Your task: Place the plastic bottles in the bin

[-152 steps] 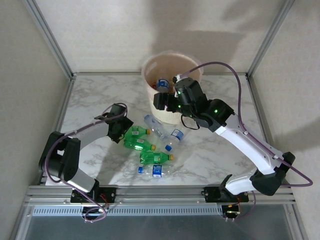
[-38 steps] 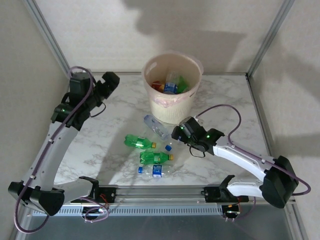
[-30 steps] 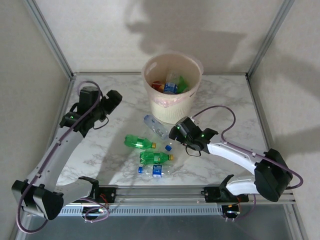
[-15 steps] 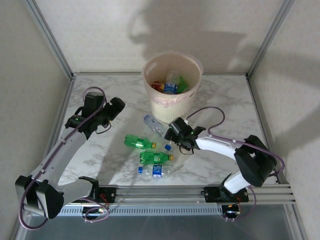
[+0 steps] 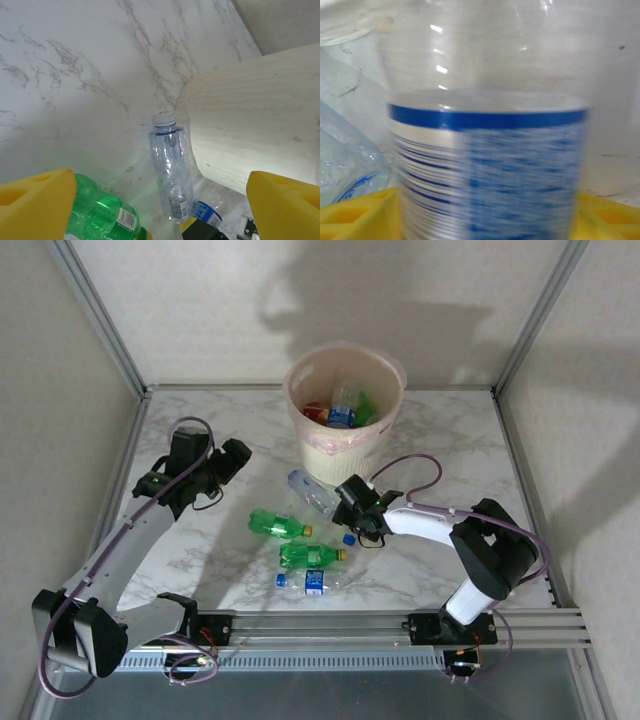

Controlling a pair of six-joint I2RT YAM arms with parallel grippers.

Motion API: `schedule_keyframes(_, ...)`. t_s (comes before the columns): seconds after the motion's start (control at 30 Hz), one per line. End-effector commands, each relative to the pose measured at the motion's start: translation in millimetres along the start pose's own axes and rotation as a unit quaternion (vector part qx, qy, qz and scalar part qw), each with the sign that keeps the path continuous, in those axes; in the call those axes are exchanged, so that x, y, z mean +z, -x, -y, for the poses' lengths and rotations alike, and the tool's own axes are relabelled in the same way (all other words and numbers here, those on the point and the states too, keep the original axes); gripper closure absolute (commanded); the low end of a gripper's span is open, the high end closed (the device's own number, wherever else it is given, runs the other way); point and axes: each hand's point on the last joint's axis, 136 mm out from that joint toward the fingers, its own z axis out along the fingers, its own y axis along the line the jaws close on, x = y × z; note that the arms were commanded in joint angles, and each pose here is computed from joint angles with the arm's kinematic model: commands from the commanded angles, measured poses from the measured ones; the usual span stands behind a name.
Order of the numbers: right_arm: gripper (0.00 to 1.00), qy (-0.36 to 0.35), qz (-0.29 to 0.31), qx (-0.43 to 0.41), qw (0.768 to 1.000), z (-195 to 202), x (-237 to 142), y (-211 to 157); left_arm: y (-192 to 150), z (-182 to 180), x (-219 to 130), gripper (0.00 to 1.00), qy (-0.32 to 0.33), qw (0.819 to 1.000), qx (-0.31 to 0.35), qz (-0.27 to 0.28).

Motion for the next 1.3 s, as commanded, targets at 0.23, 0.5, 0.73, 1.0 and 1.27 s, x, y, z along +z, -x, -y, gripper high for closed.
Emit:
schedule_keyframes(0.23,0.40,-0.006,0.018,-0.010,1.000,3.0,-12.9,10.8,-3.9,-14.1,8.4,0.13,0.009,1.000,-0.013,-0.001)
schedule_keyframes(0.5,0.44,-0.006,0.040,0.000,0.999,20.7,-45.1,13.4,-9.8,-23.5,18.8,0.13,0.016,0.999,-0.030,-0.008)
schedule_keyframes(0.73,0.46,-0.018,0.085,0.024,0.996,52.4,-96.4,27.8,-12.6,-28.0,25.4,0.13,0.022,0.999,-0.041,-0.012)
schedule_keyframes(1.0,0.46,-0.022,0.181,0.057,0.982,70.3,-188.0,78.6,-14.8,-27.4,31.4,0.14,0.023,0.998,-0.049,-0.022)
schedule_keyframes(1.27,0.46,0.013,0.276,0.043,0.960,42.4,-282.4,133.9,-14.6,-24.4,32.3,0.14,0.021,0.998,-0.052,-0.026)
